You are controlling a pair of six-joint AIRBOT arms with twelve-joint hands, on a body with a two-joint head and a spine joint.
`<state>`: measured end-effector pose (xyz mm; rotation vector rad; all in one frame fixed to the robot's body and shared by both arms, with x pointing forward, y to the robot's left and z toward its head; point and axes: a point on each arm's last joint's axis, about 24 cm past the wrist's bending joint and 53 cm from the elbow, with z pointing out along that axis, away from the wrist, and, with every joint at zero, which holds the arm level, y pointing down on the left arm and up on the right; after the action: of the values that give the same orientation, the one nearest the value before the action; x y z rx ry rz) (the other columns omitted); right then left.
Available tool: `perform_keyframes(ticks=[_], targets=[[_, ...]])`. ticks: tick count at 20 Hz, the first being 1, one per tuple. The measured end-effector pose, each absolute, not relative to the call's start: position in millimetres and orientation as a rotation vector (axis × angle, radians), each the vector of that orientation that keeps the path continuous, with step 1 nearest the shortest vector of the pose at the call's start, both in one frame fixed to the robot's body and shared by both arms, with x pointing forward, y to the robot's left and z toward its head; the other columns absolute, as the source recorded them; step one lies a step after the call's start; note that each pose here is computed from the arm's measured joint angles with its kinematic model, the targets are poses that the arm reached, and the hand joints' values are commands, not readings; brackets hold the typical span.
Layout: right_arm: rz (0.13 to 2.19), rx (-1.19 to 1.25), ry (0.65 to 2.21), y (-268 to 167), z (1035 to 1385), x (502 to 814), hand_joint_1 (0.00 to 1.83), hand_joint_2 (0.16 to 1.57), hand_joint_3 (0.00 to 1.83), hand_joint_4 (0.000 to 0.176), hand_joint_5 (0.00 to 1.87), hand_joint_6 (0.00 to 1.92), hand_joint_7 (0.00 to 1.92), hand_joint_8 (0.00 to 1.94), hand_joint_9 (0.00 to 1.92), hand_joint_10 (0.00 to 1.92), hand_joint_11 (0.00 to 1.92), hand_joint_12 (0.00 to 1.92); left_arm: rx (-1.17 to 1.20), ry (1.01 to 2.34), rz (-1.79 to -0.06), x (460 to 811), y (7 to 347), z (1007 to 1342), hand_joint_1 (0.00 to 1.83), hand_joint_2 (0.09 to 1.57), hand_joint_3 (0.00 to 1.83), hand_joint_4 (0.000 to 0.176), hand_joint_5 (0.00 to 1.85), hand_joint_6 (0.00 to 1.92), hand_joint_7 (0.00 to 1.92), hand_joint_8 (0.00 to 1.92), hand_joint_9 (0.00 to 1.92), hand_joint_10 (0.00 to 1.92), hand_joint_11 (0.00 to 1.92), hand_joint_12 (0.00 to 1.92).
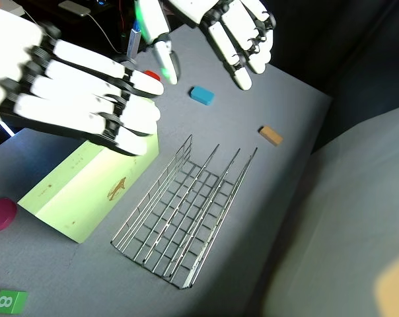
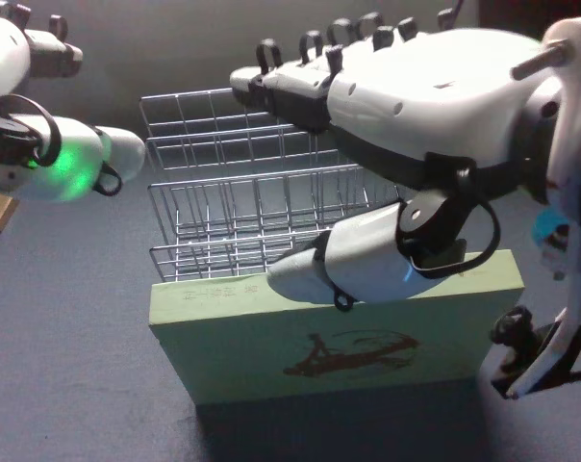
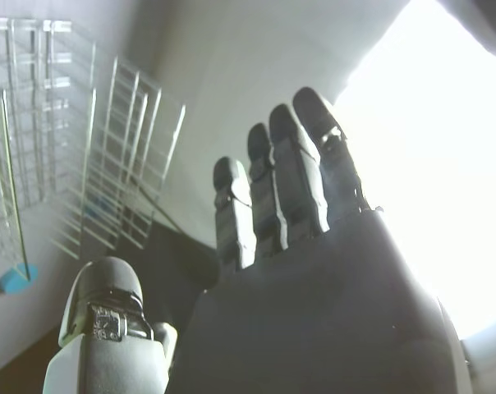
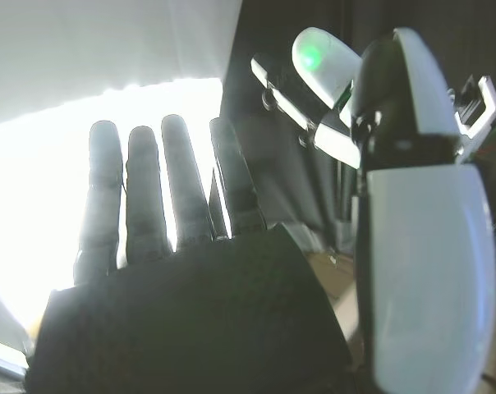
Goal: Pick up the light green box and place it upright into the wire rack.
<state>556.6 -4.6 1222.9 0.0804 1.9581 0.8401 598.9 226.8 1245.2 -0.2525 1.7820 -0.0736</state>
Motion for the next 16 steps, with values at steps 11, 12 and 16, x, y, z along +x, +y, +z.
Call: perform_keyframes(ticks=[11, 12, 16], targets=[[0.829, 0.108, 2.135, 19.5, 1174.2, 558.1, 0.82, 0.99, 0.00, 0.049, 0.04, 0.01, 0.05, 0.00, 0.00, 0.00, 0.00, 0.28, -0.128, 1.744, -0.013, 611.2, 241.4, 1247.1, 0.06, 1.16, 0.00, 0.125, 0.26, 0.00, 0.25, 0.00, 0.26, 0.01, 0.00, 0.74], [0.823, 0.110, 2.140, 19.2, 1171.9, 559.4, 0.82, 0.99, 0.00, 0.049, 0.04, 0.01, 0.05, 0.00, 0.00, 0.00, 0.00, 0.28, -0.117, 1.741, -0.015, 611.5, 239.8, 1247.7, 0.06, 1.16, 0.00, 0.125, 0.26, 0.00, 0.25, 0.00, 0.26, 0.01, 0.00, 0.74], [0.796, 0.115, 2.165, 23.1, 1157.3, 567.0, 0.83, 0.98, 0.00, 0.048, 0.06, 0.01, 0.06, 0.00, 0.01, 0.00, 0.00, 0.31, -0.057, 1.737, -0.029, 615.3, 235.2, 1246.7, 0.06, 1.16, 0.00, 0.125, 0.26, 0.00, 0.25, 0.00, 0.26, 0.01, 0.00, 0.74]])
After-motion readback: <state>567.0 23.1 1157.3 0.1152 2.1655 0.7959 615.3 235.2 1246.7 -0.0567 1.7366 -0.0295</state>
